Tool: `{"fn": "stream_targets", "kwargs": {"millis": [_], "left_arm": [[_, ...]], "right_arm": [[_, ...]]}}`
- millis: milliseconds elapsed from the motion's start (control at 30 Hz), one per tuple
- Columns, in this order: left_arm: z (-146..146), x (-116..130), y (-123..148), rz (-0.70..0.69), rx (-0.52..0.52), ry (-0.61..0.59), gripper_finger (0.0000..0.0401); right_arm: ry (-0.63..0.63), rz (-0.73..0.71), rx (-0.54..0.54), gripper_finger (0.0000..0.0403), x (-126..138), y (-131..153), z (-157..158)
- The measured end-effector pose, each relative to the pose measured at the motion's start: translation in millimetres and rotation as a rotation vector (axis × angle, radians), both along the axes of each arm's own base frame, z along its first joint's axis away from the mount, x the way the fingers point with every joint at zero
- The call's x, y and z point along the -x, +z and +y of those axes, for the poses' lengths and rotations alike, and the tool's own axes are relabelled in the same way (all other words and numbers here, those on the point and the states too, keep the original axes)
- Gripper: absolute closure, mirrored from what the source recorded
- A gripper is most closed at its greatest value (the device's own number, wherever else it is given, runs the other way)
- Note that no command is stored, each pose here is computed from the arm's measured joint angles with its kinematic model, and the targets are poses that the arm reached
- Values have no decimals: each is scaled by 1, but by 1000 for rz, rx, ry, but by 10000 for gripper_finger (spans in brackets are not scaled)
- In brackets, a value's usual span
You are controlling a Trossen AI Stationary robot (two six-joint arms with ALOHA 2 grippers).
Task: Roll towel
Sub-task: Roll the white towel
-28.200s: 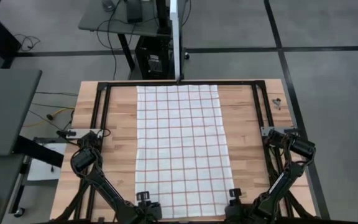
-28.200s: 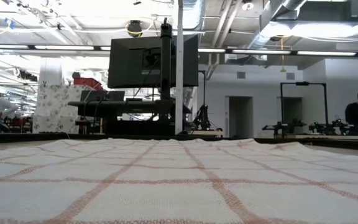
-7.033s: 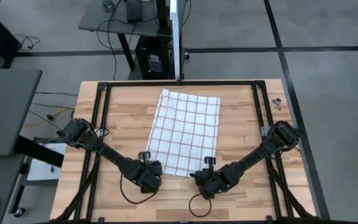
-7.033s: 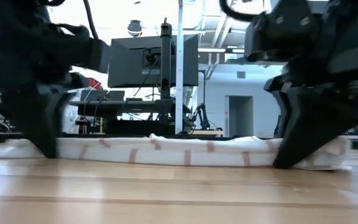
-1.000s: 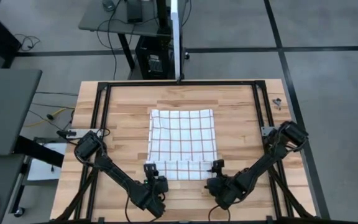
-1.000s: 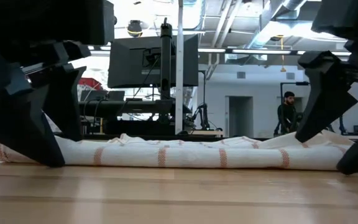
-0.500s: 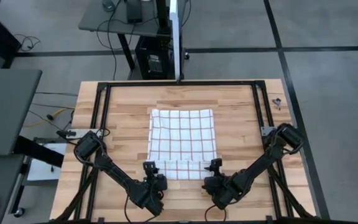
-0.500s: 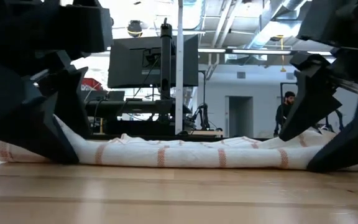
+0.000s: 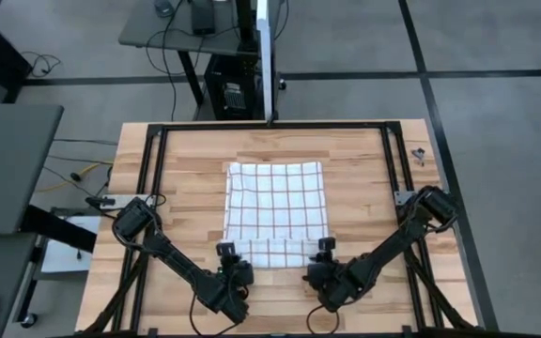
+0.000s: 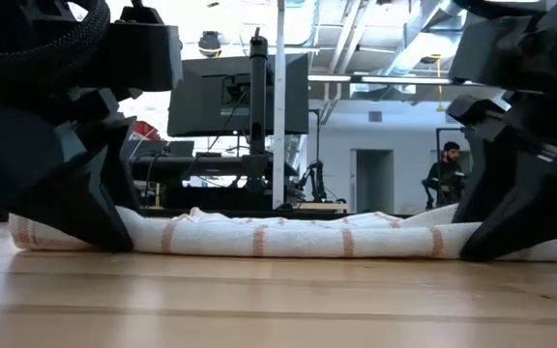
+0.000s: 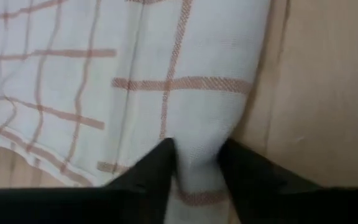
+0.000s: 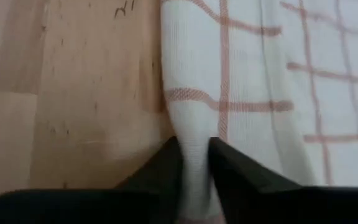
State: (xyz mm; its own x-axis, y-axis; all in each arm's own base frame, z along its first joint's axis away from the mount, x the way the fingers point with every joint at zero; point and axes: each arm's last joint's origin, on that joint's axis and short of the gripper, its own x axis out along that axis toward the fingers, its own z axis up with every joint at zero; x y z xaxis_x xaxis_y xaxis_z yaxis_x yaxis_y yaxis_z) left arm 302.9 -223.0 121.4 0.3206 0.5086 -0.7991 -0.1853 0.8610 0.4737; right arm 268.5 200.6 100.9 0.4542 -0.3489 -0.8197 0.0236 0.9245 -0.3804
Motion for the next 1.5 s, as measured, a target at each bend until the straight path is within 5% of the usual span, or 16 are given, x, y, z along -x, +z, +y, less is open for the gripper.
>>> {"fn": "stream_targets", "kwargs": {"millis": [100,367,567,767,1133,1500], "left_arm": [[-1,1,4,21,60,18,390],[-7,1,41,77,437,-9,399],[-11,8,63,64,559,-8,401],[-3,5,75,75,848,-108,401],[52,15,65,30,874,-38,401],[64,11,61,39,825,-97,401]], "right_arm": [[-43,13,-97,392,0,7,-1],[-36,30,-383,401,1,43,0],[-42,44,-570,402,5,55,12],[12,82,-714,402,6,72,13],[15,160,-798,402,-14,78,-24],[-62,231,-784,403,-30,75,-80]]}}
